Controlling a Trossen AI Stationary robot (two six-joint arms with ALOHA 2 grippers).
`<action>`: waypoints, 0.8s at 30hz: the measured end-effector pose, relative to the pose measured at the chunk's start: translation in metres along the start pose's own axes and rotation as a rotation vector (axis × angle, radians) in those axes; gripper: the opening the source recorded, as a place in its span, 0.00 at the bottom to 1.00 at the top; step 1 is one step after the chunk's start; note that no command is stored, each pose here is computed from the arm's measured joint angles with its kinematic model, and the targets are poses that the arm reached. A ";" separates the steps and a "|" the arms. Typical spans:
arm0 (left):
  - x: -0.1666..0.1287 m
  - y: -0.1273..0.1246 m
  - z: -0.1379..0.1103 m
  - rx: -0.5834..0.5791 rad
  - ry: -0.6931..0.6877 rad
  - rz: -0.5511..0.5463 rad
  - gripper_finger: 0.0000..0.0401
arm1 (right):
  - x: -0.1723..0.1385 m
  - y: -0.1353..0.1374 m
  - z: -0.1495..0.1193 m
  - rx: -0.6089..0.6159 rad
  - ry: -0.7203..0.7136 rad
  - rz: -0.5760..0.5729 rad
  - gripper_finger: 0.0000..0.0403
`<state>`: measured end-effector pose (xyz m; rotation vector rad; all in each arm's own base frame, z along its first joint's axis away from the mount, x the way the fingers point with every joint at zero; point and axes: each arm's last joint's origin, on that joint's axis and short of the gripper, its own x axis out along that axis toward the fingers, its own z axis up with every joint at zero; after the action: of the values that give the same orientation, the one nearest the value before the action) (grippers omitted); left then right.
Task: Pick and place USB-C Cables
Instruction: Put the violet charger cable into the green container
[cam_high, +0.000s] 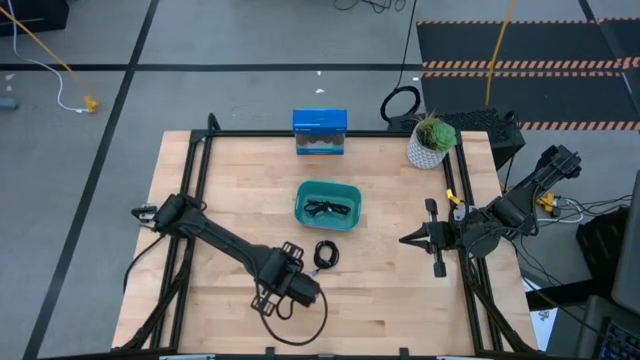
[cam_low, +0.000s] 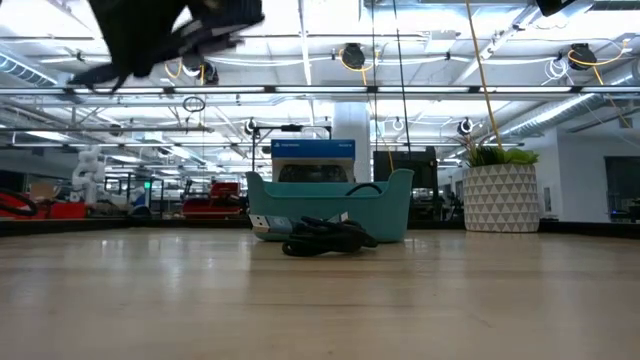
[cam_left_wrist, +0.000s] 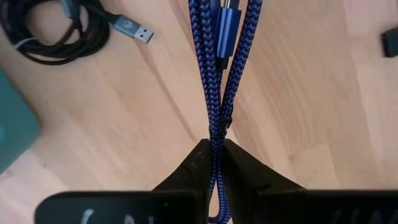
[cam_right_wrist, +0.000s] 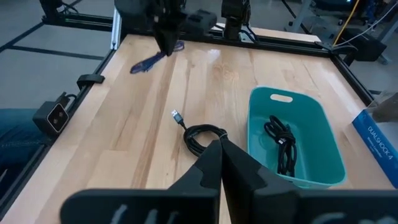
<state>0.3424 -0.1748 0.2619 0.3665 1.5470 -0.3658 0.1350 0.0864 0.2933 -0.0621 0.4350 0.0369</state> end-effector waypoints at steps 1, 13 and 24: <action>-0.005 0.000 0.000 0.000 0.000 0.000 0.08 | 0.000 0.000 0.000 0.000 -0.001 0.000 0.00; -0.057 0.011 -0.005 0.007 -0.059 0.000 0.08 | 0.000 0.000 0.001 -0.003 -0.006 0.002 0.00; -0.096 0.017 -0.006 0.033 -0.220 -0.027 0.08 | 0.000 0.000 0.001 0.005 -0.012 0.004 0.00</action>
<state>0.3456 -0.1573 0.3577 0.3202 1.3331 -0.4381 0.1356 0.0868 0.2946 -0.0557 0.4229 0.0396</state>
